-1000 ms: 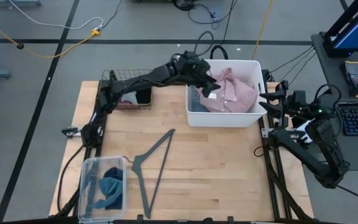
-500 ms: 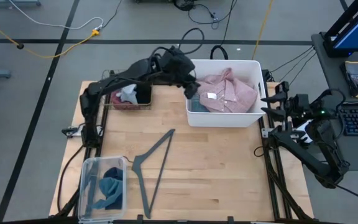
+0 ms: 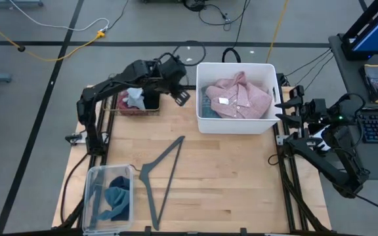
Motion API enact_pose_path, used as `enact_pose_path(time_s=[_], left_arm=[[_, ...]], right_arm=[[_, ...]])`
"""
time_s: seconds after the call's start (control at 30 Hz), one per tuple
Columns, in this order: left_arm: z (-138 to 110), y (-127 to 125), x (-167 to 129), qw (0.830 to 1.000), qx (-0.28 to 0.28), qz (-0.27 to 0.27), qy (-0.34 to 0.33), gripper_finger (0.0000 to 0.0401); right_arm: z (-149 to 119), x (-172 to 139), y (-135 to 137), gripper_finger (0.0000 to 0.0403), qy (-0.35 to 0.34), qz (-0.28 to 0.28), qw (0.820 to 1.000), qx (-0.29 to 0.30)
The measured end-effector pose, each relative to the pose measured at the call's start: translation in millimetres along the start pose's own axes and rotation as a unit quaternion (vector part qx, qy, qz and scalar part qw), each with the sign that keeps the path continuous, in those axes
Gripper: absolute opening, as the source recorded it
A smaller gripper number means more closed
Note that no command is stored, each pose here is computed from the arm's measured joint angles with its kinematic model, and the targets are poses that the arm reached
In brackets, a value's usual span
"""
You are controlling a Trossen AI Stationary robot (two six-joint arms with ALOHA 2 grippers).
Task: Pick & Place Cloths
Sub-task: Adjust the black undergarment in the gold wire basket
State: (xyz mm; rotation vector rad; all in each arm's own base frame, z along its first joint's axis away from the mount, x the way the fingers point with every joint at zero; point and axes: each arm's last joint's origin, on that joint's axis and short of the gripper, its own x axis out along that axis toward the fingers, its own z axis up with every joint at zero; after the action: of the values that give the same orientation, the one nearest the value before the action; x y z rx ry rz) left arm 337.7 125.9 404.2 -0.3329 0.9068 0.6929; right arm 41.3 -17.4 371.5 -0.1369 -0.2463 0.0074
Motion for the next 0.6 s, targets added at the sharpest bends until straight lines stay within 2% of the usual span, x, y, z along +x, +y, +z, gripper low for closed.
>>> enact_pose_path(time_s=[0.1, 0.27, 0.43, 0.6], left_arm=[[-9.0, 8.2, -2.0, 0.997, -0.029, 0.056, 0.036, 0.0098], [-20.2, 29.3, -7.2, 0.983, -0.067, 0.153, 0.080, 0.0093], [-22.0, 51.1, -3.0, 0.975, -0.110, 0.166, 0.096, 0.0092], [-33.4, 78.7, 3.2, 0.964, -0.148, 0.185, 0.120, 0.0092]], right_arm=[[-0.4, 0.7, -1.0, 0.0138, 0.001, -0.001, 1.000, 0.002], [-2.0, 3.3, -4.8, 0.0127, 0.007, -0.001, 1.000, 0.014], [-3.1, 5.8, -7.9, 0.0115, 0.012, 0.009, 1.000, 0.019], [2.1, 6.1, -7.1, 0.0103, -0.006, 0.014, 1.000, -0.014]])
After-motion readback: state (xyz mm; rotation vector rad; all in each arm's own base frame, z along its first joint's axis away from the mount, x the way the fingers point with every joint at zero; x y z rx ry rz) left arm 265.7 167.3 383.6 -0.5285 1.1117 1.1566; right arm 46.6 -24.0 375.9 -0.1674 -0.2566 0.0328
